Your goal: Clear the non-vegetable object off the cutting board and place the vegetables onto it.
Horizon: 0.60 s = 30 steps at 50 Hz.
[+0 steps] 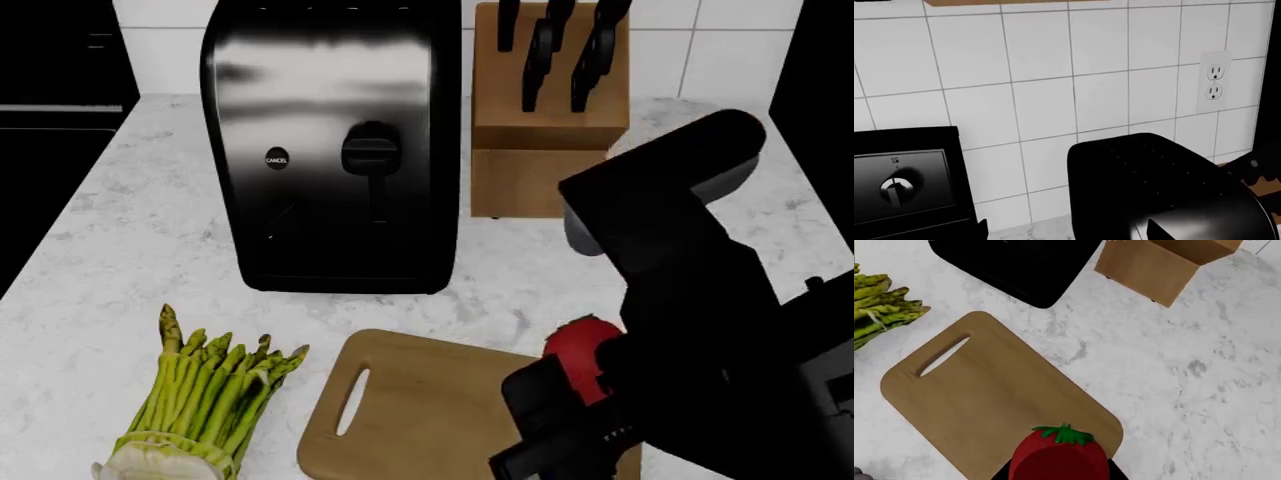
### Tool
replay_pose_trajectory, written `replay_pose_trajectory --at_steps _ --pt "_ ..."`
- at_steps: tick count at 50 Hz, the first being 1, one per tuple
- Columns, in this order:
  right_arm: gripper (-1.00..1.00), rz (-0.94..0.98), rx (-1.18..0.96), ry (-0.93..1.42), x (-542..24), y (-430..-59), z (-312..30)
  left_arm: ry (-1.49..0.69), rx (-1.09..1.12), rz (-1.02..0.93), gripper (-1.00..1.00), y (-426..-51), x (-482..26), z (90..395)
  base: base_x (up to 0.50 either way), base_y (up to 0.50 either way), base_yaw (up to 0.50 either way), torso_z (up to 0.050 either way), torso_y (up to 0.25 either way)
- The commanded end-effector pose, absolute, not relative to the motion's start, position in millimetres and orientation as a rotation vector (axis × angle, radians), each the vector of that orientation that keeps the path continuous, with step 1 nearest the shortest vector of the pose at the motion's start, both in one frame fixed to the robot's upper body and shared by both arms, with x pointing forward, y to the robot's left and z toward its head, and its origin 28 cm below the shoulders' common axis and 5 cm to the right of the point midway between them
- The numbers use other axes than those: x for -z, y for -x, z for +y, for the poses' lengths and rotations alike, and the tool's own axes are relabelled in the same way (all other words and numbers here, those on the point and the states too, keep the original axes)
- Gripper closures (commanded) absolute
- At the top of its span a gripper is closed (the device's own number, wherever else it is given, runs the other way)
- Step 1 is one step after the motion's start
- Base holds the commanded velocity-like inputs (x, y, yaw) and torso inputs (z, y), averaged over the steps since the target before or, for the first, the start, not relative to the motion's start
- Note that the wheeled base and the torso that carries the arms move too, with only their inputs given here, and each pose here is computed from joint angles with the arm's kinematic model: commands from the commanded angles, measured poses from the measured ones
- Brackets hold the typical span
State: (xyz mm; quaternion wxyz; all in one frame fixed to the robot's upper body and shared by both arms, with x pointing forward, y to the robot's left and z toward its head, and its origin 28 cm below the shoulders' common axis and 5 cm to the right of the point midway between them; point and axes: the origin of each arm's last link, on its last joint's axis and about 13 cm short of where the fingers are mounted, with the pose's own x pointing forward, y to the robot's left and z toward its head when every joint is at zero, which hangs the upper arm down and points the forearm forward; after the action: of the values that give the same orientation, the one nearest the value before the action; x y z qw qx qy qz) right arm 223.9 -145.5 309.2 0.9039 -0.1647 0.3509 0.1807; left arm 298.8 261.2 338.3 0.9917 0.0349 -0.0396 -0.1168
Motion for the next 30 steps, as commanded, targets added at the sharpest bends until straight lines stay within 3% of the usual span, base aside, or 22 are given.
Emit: replay_pose_trajectory --at_steps 1,30 --pt "1.00 0.702 -0.238 0.327 -312.0 -217.0 -168.4 -0.074 0.241 -0.086 -1.00 -298.4 -340.9 260.3 0.00 0.00 0.00 0.000 0.000" --pt "1.00 0.721 -0.031 0.252 -282.0 -221.5 -211.7 -0.064 0.231 -0.094 -1.00 -298.0 -343.6 262.3 0.00 0.00 0.00 0.000 0.000"
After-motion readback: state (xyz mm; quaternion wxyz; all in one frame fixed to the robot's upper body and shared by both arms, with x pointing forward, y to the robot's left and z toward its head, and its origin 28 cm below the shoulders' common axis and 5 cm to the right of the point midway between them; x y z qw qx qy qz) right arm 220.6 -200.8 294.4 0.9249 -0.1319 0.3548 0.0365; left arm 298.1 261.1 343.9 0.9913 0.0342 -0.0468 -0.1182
